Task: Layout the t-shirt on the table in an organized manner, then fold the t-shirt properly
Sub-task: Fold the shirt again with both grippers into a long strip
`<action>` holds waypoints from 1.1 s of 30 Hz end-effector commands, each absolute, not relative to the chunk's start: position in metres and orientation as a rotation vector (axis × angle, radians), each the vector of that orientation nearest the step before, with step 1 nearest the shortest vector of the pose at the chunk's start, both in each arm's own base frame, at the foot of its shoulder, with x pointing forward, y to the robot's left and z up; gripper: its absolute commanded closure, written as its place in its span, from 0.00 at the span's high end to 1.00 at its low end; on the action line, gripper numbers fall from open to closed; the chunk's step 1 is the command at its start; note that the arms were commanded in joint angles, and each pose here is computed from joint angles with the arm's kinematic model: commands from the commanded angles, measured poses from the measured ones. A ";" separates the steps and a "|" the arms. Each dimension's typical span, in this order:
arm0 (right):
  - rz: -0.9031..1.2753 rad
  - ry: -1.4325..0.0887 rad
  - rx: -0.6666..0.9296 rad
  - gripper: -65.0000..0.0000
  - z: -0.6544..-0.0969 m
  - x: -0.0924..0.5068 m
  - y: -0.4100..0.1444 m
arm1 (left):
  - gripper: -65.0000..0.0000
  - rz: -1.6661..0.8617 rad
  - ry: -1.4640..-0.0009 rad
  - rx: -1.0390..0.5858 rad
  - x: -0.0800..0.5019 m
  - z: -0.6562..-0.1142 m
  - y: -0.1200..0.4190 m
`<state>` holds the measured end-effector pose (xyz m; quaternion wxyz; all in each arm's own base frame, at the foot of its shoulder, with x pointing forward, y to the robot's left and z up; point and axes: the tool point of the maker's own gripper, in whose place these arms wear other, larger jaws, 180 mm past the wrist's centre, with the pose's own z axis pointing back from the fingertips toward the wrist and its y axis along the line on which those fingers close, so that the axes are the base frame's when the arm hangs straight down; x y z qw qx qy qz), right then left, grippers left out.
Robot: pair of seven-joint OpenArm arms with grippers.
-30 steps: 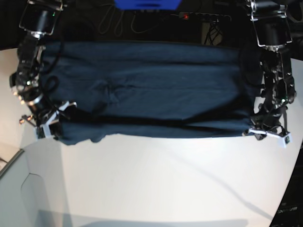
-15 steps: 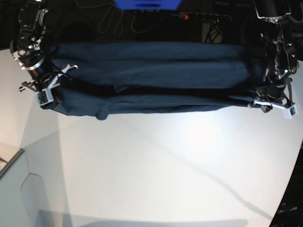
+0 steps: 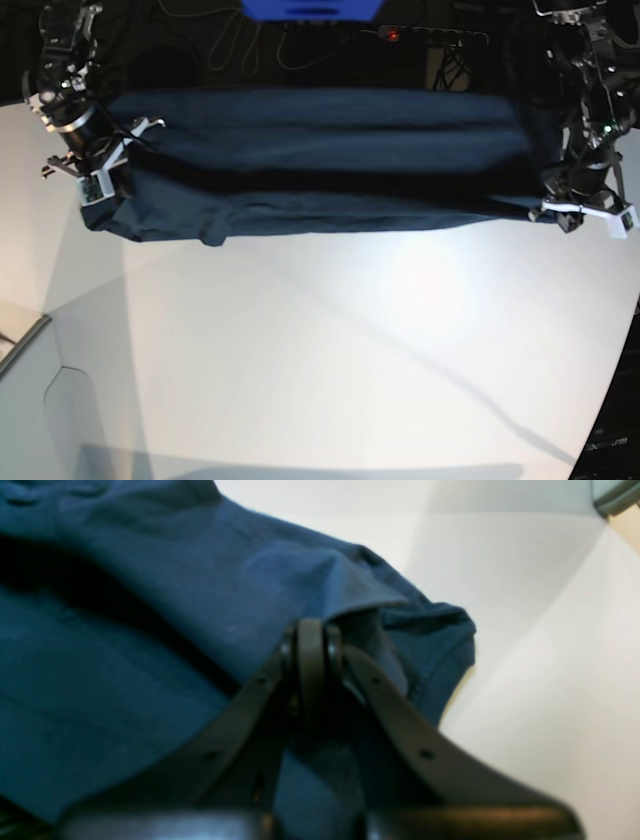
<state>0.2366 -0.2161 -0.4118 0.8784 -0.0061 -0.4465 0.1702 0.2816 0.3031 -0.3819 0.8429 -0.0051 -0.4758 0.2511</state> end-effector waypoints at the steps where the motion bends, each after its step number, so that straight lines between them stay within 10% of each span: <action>1: 0.366 -0.960 -0.014 0.00 -0.403 0.238 -0.219 | 0.00 0.516 -1.045 0.010 0.284 -0.371 0.311; 33: 0.348 -0.947 -0.058 0.00 -0.402 0.235 -0.261 | 0.00 0.499 -0.995 0.043 0.268 -0.383 0.321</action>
